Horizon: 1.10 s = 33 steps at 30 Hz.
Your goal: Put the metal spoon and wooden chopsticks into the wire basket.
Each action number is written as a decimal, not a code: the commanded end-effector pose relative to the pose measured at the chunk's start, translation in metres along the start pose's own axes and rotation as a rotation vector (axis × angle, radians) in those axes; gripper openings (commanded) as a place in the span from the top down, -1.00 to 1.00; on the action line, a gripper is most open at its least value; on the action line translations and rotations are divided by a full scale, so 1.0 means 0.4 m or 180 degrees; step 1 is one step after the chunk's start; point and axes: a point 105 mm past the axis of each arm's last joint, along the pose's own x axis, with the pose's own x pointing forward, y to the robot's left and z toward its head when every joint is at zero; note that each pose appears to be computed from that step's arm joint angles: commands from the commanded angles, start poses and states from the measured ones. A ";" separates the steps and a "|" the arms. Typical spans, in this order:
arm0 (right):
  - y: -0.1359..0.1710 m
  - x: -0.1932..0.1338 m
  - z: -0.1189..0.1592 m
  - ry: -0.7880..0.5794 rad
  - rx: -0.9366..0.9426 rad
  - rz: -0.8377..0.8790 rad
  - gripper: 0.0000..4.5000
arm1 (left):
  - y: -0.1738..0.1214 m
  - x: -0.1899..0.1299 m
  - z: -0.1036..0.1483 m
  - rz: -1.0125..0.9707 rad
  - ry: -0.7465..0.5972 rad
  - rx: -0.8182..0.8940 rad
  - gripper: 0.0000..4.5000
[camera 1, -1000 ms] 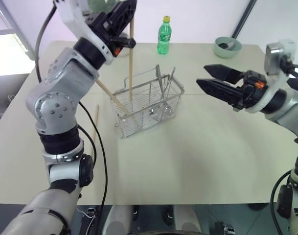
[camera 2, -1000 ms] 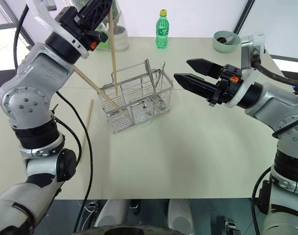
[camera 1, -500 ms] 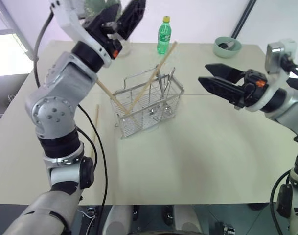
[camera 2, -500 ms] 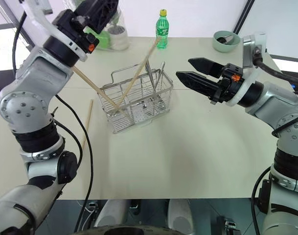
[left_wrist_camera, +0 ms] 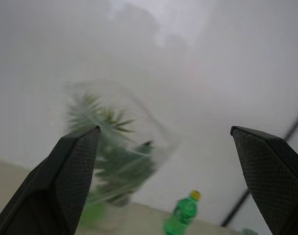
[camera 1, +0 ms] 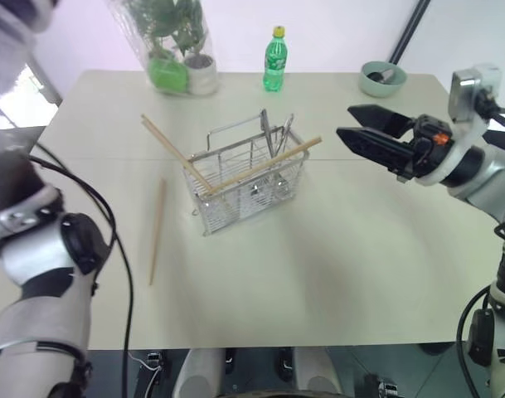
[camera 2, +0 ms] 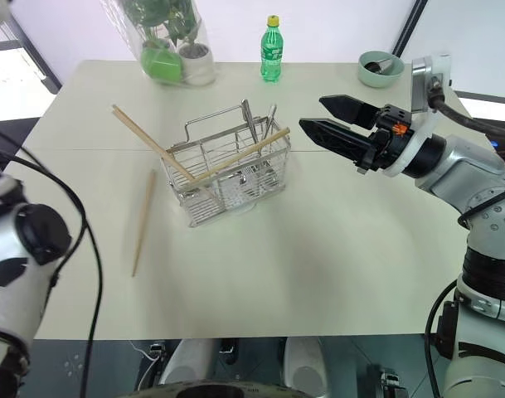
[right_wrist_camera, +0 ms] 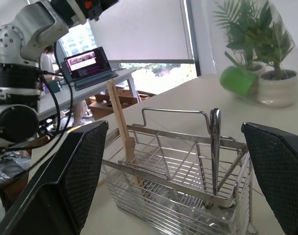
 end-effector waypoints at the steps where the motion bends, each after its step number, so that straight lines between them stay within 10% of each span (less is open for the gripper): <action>1: 0.013 0.004 0.025 -0.0097 -0.0142 0.0086 -1.00 | 0.120 -0.008 -0.092 0.0722 0.0625 0.0327 -0.99; 11: 0.014 0.014 0.018 -0.0018 -0.0147 0.0156 -1.00 | 0.182 -0.183 -0.493 0.0795 0.2810 0.0821 -0.99; 27: 0.047 -0.015 0.002 0.0094 -0.0189 0.0239 -1.00 | 0.173 -0.272 -0.656 0.0530 0.3545 0.1081 -0.99; 33: 0.044 -0.018 0.011 0.0068 -0.0208 0.0198 -1.00 | 0.165 -0.266 -0.665 0.0554 0.3519 0.0988 0.06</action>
